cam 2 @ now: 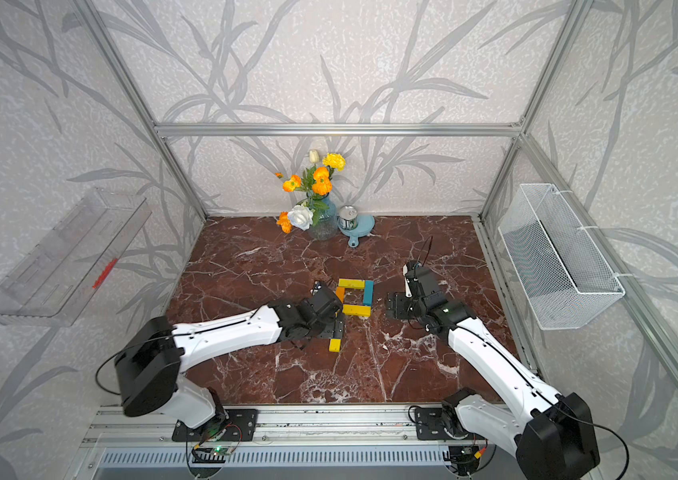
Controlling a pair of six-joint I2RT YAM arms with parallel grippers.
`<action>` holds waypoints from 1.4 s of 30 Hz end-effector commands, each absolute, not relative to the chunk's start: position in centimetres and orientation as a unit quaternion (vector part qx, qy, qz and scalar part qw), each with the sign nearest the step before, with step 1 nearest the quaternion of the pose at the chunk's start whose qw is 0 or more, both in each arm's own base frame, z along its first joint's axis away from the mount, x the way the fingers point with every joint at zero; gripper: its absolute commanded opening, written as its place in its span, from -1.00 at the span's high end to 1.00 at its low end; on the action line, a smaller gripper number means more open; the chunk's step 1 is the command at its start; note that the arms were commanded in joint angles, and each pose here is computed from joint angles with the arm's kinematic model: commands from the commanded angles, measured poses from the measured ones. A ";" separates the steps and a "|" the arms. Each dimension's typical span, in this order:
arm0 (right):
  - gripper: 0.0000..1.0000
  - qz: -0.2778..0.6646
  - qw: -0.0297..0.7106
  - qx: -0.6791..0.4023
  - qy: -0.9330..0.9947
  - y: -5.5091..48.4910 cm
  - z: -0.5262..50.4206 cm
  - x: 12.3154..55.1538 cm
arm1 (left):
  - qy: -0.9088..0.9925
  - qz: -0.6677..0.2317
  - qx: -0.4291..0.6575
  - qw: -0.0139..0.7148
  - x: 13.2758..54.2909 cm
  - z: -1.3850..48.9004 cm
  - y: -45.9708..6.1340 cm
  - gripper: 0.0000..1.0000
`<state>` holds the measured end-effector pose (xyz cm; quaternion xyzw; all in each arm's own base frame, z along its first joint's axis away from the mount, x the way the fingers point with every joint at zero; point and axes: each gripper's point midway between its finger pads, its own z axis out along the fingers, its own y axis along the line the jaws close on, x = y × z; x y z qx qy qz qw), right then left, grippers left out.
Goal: Assemble the letter p with building blocks
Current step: Assemble the building block at the center of the board, then reset both arms
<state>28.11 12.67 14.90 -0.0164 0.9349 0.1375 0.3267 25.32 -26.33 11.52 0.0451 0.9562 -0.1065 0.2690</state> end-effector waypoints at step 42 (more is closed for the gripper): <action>-0.98 -0.026 0.589 -0.043 0.807 2.9 10.6 38.3 | 0.827 0.052 -0.135 0.543 36.7 12.5 5.2 -1.00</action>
